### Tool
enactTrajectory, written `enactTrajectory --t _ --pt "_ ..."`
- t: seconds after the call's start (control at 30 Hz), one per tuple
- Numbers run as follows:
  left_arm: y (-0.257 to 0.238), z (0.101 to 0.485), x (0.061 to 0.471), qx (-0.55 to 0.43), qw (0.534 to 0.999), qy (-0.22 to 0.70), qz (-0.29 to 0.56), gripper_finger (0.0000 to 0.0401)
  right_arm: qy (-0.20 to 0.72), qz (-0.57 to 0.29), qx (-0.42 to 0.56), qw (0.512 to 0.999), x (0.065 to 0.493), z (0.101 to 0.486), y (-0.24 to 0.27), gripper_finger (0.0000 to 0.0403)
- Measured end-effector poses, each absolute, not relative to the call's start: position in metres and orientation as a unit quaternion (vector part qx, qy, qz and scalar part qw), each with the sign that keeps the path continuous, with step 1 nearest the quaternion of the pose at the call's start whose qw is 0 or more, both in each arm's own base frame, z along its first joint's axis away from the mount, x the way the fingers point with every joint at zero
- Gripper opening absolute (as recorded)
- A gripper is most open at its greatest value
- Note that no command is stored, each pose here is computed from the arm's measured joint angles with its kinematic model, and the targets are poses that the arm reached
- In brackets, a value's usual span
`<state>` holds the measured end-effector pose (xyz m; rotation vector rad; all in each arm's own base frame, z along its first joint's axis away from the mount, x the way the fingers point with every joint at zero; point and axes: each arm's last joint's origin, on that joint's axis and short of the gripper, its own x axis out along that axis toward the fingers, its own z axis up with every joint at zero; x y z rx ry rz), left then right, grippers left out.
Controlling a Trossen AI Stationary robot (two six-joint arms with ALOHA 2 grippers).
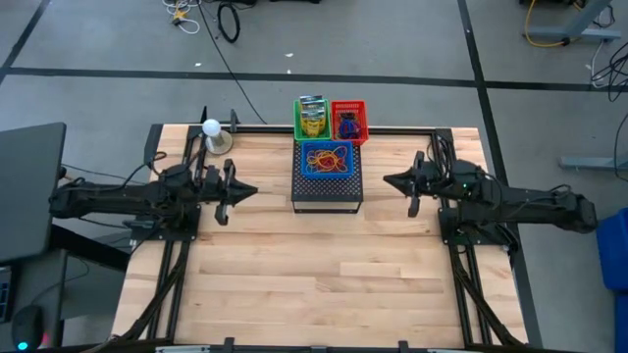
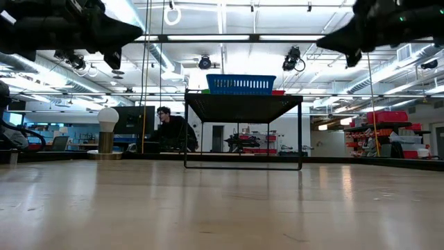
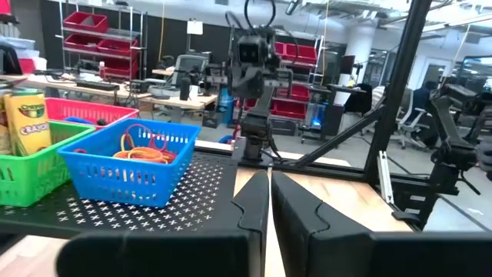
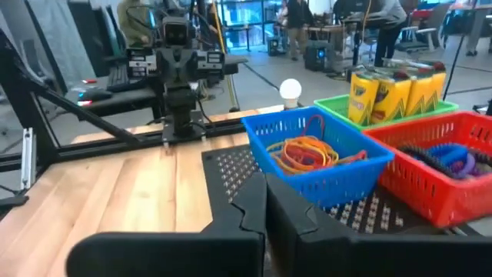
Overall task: Pick & Place Office Desk Supplies
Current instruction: Return to Home Position
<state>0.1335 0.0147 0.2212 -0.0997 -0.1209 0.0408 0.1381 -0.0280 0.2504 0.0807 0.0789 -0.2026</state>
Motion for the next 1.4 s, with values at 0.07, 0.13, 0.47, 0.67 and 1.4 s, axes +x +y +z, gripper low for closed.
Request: enactTrajectory --t 0.07,0.13,0.47,0.67,1.4 --pt "0.014 0.223 0.130 -0.046 0.997 -0.065 0.023 0.0024 0.027 -0.101 0.043 0.994 0.132 0.240 -0.027 0.0004" --pt "0.014 0.224 0.126 -0.044 0.996 -0.068 0.027 0.0024 0.008 -0.100 0.045 0.994 0.126 0.231 -0.026 0.0003" --pt "0.013 0.226 0.106 -0.018 0.995 -0.080 0.050 0.0024 -0.030 -0.109 0.071 0.991 0.107 0.191 -0.023 0.0001" --pt "0.012 0.226 0.094 -0.020 0.995 -0.088 0.052 0.0024 -0.040 -0.109 0.081 0.990 0.103 0.185 -0.022 0.0001" --pt "0.012 0.190 0.093 -0.029 0.989 -0.131 0.068 0.0024 -0.031 -0.130 0.069 0.989 0.099 0.182 -0.023 0.0000"
